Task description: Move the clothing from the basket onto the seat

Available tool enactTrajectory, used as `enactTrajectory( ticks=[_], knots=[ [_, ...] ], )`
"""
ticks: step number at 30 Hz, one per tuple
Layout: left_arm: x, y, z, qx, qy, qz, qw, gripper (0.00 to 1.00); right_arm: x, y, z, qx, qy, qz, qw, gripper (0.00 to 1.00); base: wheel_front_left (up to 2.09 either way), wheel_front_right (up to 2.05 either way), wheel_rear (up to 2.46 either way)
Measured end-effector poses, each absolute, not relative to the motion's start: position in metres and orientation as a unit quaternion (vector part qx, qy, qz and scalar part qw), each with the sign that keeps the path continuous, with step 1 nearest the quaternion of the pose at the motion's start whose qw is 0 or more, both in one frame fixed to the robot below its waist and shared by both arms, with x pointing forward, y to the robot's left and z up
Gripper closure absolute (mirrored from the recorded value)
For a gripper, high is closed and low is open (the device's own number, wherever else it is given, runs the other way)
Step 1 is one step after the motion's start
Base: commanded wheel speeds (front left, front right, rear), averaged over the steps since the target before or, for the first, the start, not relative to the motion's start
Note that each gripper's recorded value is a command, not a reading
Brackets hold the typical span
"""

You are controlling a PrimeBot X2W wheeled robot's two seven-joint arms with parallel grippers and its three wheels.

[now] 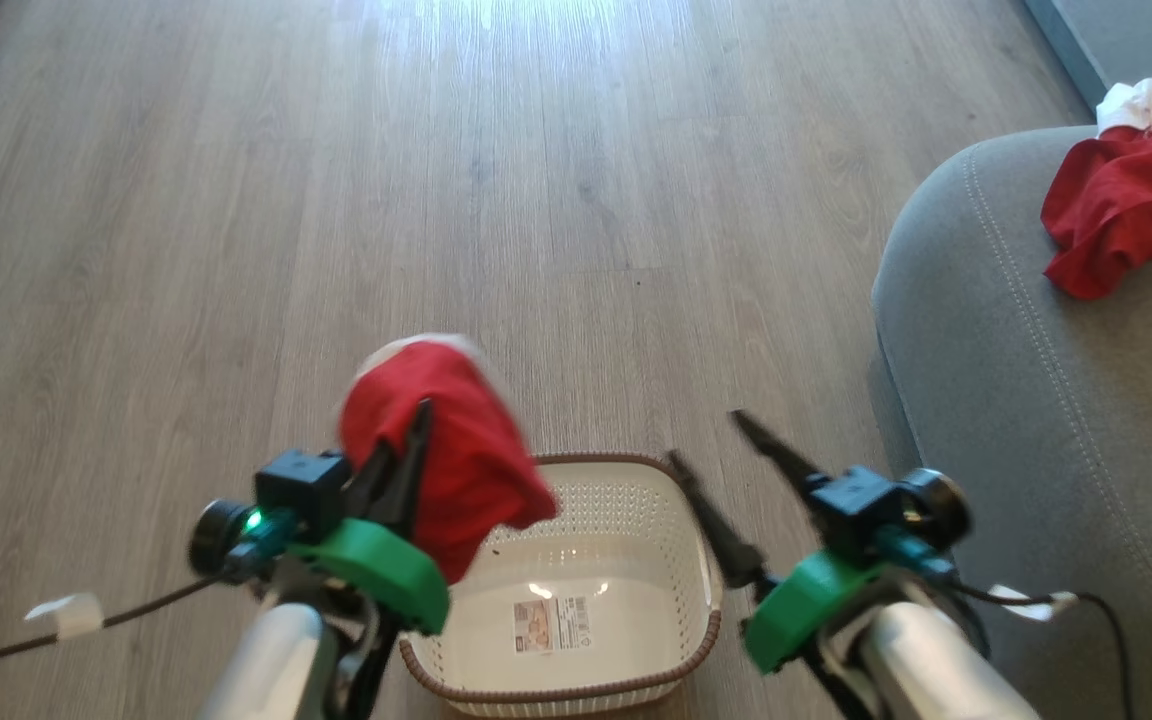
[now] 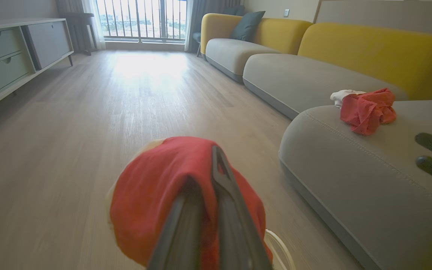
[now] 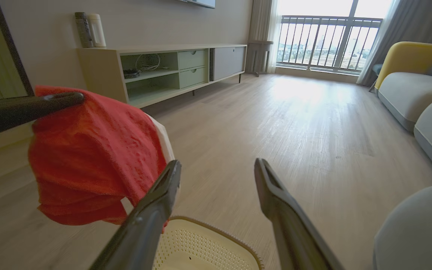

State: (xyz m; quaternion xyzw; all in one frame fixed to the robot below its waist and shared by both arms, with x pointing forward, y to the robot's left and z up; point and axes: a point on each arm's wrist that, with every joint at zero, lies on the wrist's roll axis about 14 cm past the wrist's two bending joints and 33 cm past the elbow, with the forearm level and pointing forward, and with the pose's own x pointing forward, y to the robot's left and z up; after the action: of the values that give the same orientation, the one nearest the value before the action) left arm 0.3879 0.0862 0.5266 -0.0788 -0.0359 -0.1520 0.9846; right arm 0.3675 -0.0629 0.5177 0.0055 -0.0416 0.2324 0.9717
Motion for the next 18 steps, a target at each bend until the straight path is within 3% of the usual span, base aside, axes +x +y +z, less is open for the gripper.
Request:
enactTrajectory(
  ticks=[6,18],
  knots=[
    [0.375,0.036,0.553,-0.085,-0.06,-0.231,0.967,1.0,0.352,-0.01,0.519,0.007,-0.03,0.336,0.941,0.0,0.0,0.0,0.0],
    [0.343,-0.017,0.568,-0.116,-0.059,-0.324,0.937,1.0,0.358,0.001,0.521,0.02,-0.017,0.359,0.933,0.0,0.0,0.0,0.0]
  ],
)
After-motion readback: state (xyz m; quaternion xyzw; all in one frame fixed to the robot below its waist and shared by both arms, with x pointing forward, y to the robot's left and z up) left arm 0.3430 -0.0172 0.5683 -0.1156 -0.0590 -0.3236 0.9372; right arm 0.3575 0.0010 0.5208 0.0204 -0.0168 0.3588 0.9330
